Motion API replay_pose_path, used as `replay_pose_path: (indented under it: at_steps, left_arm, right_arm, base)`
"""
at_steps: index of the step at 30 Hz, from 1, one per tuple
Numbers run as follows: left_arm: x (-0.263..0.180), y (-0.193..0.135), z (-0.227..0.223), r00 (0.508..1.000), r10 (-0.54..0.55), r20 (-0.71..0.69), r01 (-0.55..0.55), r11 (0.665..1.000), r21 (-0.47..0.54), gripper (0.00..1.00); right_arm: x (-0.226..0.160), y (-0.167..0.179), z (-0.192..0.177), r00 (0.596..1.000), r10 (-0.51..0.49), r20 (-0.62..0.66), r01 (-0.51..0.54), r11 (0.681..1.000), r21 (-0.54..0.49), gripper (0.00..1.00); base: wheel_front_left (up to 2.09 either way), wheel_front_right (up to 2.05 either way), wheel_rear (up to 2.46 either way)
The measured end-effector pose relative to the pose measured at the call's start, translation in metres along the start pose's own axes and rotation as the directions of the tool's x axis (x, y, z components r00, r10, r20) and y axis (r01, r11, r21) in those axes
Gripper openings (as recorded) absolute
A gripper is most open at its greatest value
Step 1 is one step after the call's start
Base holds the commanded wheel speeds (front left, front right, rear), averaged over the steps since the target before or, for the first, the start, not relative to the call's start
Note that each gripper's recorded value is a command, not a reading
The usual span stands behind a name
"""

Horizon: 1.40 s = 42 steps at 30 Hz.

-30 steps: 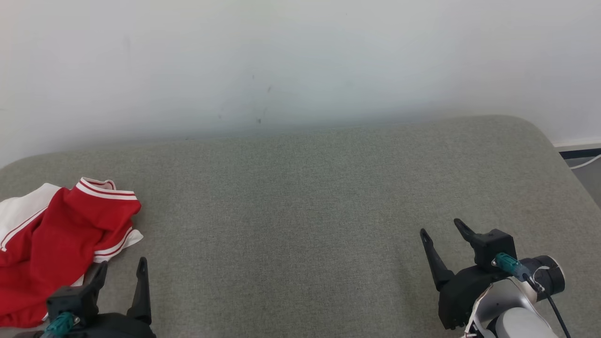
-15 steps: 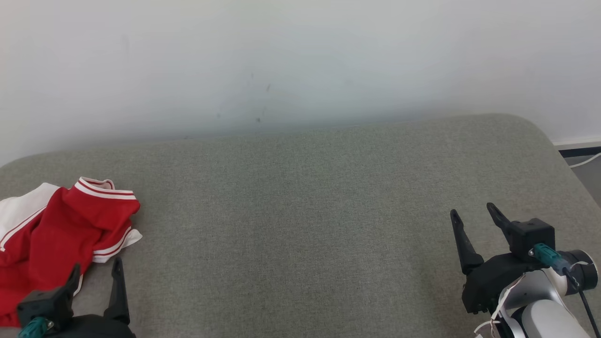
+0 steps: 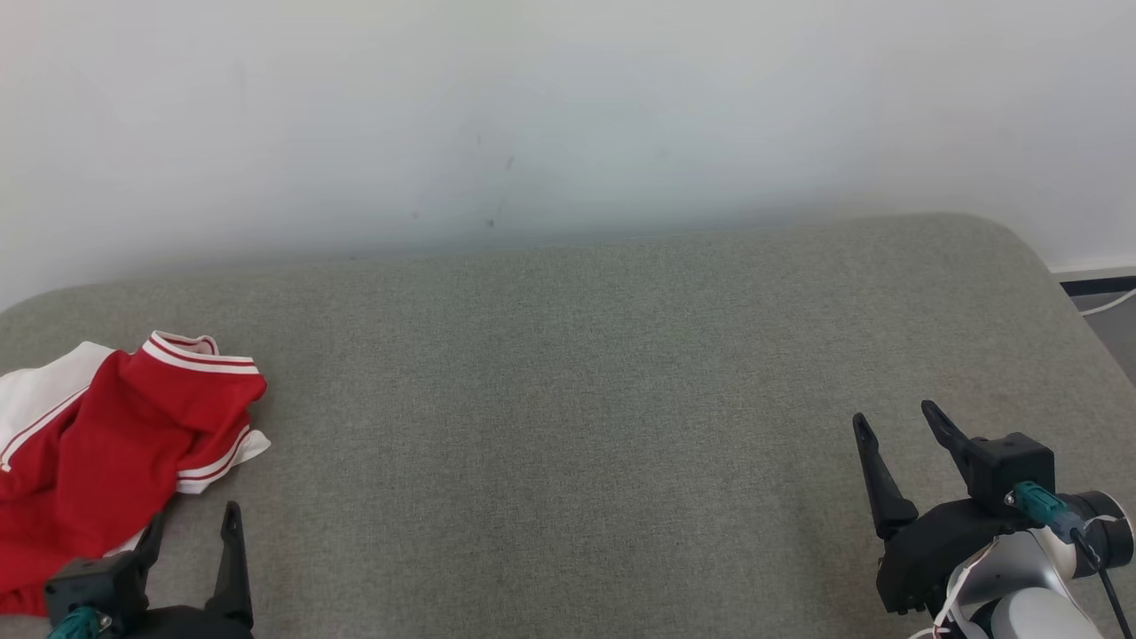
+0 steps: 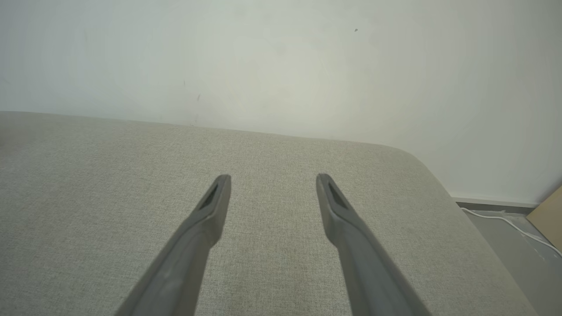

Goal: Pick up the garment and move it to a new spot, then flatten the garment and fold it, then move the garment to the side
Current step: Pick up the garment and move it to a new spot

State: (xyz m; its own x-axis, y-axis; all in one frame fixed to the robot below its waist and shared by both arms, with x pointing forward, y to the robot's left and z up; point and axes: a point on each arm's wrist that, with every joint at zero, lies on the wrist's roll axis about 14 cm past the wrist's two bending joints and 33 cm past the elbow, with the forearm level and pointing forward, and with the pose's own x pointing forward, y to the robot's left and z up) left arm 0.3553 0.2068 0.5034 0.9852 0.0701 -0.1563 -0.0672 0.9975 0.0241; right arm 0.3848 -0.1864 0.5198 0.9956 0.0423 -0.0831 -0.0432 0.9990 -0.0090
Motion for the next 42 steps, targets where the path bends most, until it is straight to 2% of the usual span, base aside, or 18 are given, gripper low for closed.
replay_pose_path:
  at_steps: [10, 17, 27, 35, 42]
  left_arm:
    - [-0.003, 0.001, -0.002, 1.0, 0.003, -0.019, -0.003, 1.0, -0.002, 1.0]
    - [-0.011, 0.016, -0.001, 0.998, 0.053, -0.019, -0.053, 0.998, -0.019, 1.0]
    - [-0.035, 0.051, -0.001, 0.985, 0.174, -0.01, -0.174, 0.984, -0.049, 1.0]
    - [-0.069, 0.087, -0.006, 0.953, 0.302, -0.008, -0.302, 0.951, -0.072, 1.0]
    - [-0.095, 0.104, -0.011, 0.928, 0.374, -0.014, -0.373, 0.923, -0.092, 1.0]
  right_arm:
    - [0.002, -0.002, -0.002, 1.0, -0.002, -0.009, 0.002, 1.0, 0.002, 1.0]
    - [0.012, 0.017, -0.001, 0.999, 0.053, -0.01, -0.053, 0.999, -0.003, 1.0]
    - [0.027, 0.064, -0.001, 0.983, 0.181, -0.022, -0.182, 0.983, -0.007, 1.0]
    - [0.034, 0.12, -0.005, 0.944, 0.326, -0.046, -0.326, 0.945, 0.003, 1.0]
    - [0.038, 0.158, -0.003, 0.908, 0.416, -0.047, -0.417, 0.909, -0.007, 1.0]
  base:
    - [0.0, 0.0, 0.0]
    - [0.0, 0.0, 0.0]
    - [0.0, 0.0, 0.0]
    - [0.0, 0.0, 0.0]
    - [0.0, 0.0, 0.0]
